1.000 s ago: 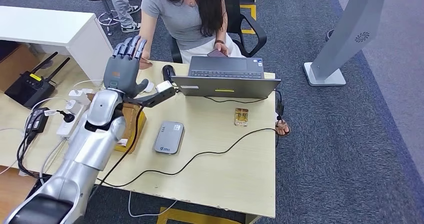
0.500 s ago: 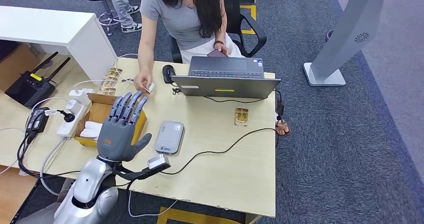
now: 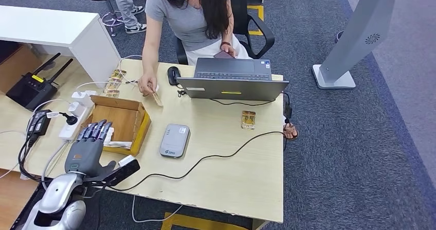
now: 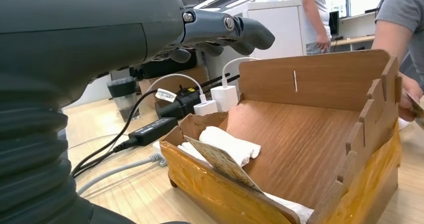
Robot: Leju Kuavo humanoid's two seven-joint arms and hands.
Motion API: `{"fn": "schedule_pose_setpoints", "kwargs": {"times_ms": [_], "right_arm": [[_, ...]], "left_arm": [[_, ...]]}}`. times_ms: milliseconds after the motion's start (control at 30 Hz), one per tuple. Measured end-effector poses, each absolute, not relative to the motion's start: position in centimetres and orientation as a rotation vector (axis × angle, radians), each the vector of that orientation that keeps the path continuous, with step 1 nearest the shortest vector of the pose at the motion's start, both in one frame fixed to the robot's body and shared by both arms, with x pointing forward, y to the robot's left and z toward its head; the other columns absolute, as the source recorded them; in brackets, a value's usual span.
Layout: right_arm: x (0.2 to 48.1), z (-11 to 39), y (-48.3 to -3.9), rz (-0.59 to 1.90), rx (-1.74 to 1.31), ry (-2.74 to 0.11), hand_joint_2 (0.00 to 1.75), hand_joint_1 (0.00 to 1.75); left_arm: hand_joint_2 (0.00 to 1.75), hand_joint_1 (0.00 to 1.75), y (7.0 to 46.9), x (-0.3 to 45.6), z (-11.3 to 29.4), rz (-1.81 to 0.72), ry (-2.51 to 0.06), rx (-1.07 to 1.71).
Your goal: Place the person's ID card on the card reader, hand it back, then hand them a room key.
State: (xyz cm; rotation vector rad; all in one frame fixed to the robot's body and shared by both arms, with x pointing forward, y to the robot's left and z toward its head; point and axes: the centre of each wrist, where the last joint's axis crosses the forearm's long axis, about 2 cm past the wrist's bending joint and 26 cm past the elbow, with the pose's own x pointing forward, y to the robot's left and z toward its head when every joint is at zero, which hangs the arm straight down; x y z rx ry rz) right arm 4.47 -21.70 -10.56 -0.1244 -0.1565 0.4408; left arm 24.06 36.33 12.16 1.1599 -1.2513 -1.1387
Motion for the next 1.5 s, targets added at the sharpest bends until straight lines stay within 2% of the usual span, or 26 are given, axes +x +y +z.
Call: {"fn": "schedule_pose_setpoints", "kwargs": {"times_ms": [400,467,533,600,1300,1500], "right_arm": [[4.4,-10.6,-21.8,0.450,-0.122,-0.148,0.00,0.00],[4.5,-10.6,-21.8,0.452,-0.121,-0.148,0.00,0.00],[4.5,-10.6,-21.8,0.452,-0.120,-0.148,0.00,0.00],[4.5,-10.6,-21.8,0.452,-0.120,-0.148,0.00,0.00],[4.4,-10.6,-21.8,0.454,-0.122,-0.139,0.00,0.00],[4.5,-10.6,-21.8,0.469,-0.123,-0.142,0.00,0.00]], "left_arm": [[1.75,0.00,36.5,25.8,12.3,-1.121,-1.212,1.182],[1.75,0.37,36.6,25.9,12.2,-1.122,-1.207,1.178],[1.75,1.24,36.6,25.8,12.0,-1.122,-1.202,1.174],[1.75,1.75,36.6,25.8,11.9,-1.123,-1.198,1.171],[1.75,1.75,36.6,26.1,11.7,-1.109,-1.160,1.148],[1.75,1.75,36.5,27.4,12.6,-1.052,-1.229,1.220]]}}
